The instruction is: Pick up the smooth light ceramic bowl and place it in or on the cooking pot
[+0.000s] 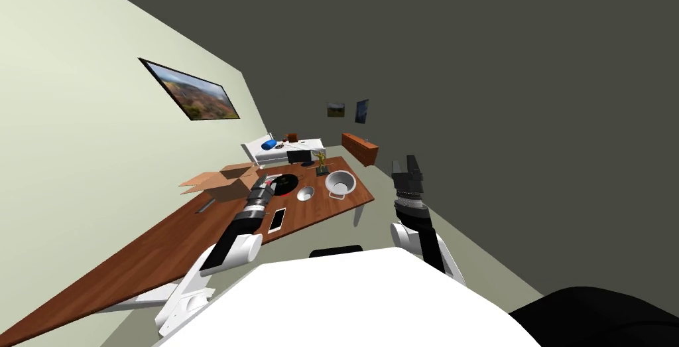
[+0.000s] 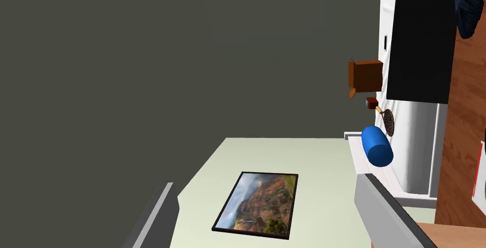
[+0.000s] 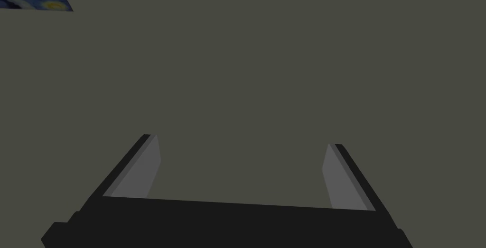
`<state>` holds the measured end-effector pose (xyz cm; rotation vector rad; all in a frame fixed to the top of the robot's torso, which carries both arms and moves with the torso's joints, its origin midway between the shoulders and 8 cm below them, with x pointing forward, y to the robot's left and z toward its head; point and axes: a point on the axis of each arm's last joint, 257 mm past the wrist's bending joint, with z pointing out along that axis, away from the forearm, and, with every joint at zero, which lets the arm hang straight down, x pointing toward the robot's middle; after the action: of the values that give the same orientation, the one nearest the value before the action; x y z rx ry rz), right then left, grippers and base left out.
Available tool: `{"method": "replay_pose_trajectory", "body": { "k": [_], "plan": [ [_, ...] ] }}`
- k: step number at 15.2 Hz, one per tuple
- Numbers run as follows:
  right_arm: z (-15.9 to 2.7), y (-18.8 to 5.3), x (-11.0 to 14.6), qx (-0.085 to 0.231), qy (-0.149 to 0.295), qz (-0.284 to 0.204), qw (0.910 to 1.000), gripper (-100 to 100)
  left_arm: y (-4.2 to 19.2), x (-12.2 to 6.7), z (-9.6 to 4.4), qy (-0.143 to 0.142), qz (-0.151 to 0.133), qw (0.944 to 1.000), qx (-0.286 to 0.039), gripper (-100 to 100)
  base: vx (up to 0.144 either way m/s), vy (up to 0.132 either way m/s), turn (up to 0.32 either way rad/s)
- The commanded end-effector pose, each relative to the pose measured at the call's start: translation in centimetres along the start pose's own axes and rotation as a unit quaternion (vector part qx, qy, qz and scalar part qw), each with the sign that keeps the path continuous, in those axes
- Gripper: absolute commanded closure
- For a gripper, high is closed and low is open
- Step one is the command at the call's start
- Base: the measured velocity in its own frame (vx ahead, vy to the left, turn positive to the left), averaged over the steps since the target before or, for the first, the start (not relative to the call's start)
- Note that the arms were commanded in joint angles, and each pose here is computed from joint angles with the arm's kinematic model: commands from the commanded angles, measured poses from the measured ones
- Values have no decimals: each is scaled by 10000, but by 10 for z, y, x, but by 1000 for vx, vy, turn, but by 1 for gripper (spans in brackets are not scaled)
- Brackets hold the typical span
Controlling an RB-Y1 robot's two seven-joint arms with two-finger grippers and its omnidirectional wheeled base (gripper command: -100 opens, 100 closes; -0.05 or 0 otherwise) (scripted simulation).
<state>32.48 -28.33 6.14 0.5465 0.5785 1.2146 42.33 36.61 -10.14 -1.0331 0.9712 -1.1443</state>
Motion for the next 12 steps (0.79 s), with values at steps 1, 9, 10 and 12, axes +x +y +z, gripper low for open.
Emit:
{"method": "replay_pose_trajectory", "body": {
  "k": [1,9,10,12],
  "plan": [
    [0,0,0,0,0,0,10000,0,14,-6,0,-58,54,9997,-222,-100,-17,7,-168],
    [0,0,0,0,0,0,10000,0,76,-50,-1,-426,253,9915,-1199,-100,-16,4,-170],
    [0,0,0,0,0,0,10000,0,79,-51,-2,-433,252,9909,-1253,-100,-17,5,-201],
    [0,0,0,0,0,0,10000,0,95,-63,-4,-544,278,9868,-1502,-100,-20,6,-204]
  ]
}}
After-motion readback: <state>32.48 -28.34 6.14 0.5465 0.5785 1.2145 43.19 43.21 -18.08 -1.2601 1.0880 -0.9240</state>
